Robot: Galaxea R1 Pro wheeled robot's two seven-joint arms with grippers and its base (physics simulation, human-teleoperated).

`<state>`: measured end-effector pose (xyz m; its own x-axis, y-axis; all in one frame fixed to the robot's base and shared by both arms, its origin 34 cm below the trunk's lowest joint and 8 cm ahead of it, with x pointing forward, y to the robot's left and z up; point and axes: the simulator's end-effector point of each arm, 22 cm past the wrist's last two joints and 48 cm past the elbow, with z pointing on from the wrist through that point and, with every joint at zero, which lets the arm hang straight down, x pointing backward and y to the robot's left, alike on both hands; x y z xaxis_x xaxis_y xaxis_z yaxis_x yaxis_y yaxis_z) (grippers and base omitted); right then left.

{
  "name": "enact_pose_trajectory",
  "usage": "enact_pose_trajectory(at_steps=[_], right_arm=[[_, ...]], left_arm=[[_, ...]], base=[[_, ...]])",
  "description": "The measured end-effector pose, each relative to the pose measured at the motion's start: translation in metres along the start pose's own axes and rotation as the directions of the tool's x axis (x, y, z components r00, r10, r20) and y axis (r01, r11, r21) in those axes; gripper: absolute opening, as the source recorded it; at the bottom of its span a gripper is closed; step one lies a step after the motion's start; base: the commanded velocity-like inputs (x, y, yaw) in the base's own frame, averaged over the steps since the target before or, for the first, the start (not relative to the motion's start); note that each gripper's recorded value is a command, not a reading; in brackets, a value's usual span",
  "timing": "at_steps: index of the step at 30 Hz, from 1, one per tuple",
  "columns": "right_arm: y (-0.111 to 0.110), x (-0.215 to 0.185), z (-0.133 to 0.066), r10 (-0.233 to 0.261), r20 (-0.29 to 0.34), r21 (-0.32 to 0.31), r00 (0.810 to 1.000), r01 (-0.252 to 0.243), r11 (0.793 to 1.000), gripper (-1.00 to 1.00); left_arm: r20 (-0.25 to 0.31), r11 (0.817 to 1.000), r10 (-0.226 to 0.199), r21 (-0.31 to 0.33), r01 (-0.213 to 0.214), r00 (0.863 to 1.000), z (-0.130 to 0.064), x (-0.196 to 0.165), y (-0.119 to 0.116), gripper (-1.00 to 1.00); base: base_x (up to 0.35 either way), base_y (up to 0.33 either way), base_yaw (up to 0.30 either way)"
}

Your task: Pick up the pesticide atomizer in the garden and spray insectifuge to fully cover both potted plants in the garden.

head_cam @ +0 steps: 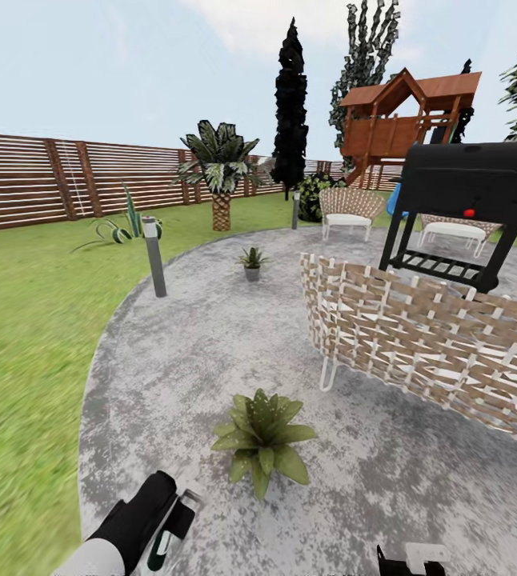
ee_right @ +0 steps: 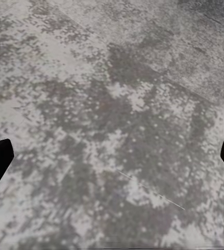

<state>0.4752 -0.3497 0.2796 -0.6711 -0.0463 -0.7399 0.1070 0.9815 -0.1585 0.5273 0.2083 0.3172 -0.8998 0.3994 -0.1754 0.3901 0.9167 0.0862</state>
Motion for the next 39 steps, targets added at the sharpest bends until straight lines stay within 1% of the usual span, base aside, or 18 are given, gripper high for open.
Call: enact_pose_trajectory(at_steps=[6,9,12,15,18,20,21,23,25,27,29,30,37,39], right_arm=[[0.000,0.000,0.000,0.000,0.000,0.000,1.000,0.000,1.000,1.00],[0.000,0.000,0.000,0.000,0.000,0.000,1.000,0.000,1.000,1.00],[0.000,0.000,0.000,0.000,0.000,0.000,1.000,0.000,1.000,1.00],[0.000,0.000,0.000,0.000,0.000,0.001,1.000,0.000,1.000,1.00],[-0.002,0.000,0.000,0.000,0.000,0.004,1.000,0.000,1.000,1.00],[-0.003,0.000,0.000,-0.001,0.001,0.006,1.000,0.001,1.000,1.00],[-0.004,0.000,0.000,-0.001,0.001,0.006,1.000,0.001,1.000,1.00],[-0.003,-0.001,0.000,-0.002,0.001,0.006,1.000,0.002,1.000,1.00],[-0.003,-0.001,0.000,-0.002,0.001,0.005,1.000,0.002,1.000,1.00],[-0.003,-0.001,0.000,-0.002,0.001,0.005,1.000,0.002,1.000,1.00],[-0.003,-0.001,0.000,-0.002,0.001,0.005,1.000,0.002,1.000,1.00],[-0.003,-0.001,0.000,-0.002,0.001,0.005,1.000,0.002,1.000,1.00],[-0.003,-0.001,0.000,-0.002,0.001,0.005,1.000,0.002,1.000,1.00],[-0.003,0.000,0.000,-0.002,0.001,0.005,1.000,0.002,1.000,1.00]], left_arm=[[-0.007,1.000,-0.017,-0.021,0.017,1.000,0.000,0.005,0.019,-1.00],[-0.009,1.000,-0.020,-0.019,0.020,1.000,0.001,0.007,0.019,-1.00],[-0.013,1.000,-0.019,-0.007,0.019,1.000,0.003,0.010,0.014,-1.00],[0.013,1.000,-0.012,0.000,0.012,1.000,-0.003,-0.004,0.009,-1.00],[0.051,1.000,-0.003,0.010,0.003,0.999,-0.012,-0.026,-0.003,-1.00],[0.080,1.000,0.018,0.012,-0.019,0.997,-0.020,-0.044,-0.012,-1.00],[0.076,0.999,0.031,0.004,-0.032,0.997,-0.024,-0.050,-0.012,-1.00],[0.019,0.998,0.056,-0.017,-0.056,0.998,-0.034,-0.054,-0.011,-1.00],[-0.009,0.997,0.070,-0.038,-0.070,0.998,-0.045,-0.063,-0.007,-1.00],[0.000,0.997,0.074,-0.038,-0.074,0.997,-0.055,-0.076,-0.009,-1.00],[0.029,0.997,0.079,-0.024,-0.079,0.996,-0.066,-0.096,-0.016,-1.00],[0.035,0.997,0.081,-0.020,-0.080,0.996,-0.069,-0.100,-0.018,-1.00],[0.030,0.997,0.082,-0.003,-0.082,0.996,-0.065,-0.094,-0.027,-1.00],[0.019,0.997,0.082,0.006,-0.082,0.996,-0.059,-0.085,-0.031,-1.00]], base=[[0.000,0.000,-0.270],[0.000,0.000,-0.276],[0.000,0.000,-0.121],[-0.009,0.000,-0.020],[-0.195,0.000,-0.004],[-0.175,0.000,-0.001],[-0.061,0.000,0.000],[-0.026,0.000,0.000],[-0.008,0.000,0.000],[-0.003,0.000,0.000],[0.000,0.000,0.000],[0.000,0.000,0.000],[0.000,0.000,0.000],[0.000,0.000,0.000]])
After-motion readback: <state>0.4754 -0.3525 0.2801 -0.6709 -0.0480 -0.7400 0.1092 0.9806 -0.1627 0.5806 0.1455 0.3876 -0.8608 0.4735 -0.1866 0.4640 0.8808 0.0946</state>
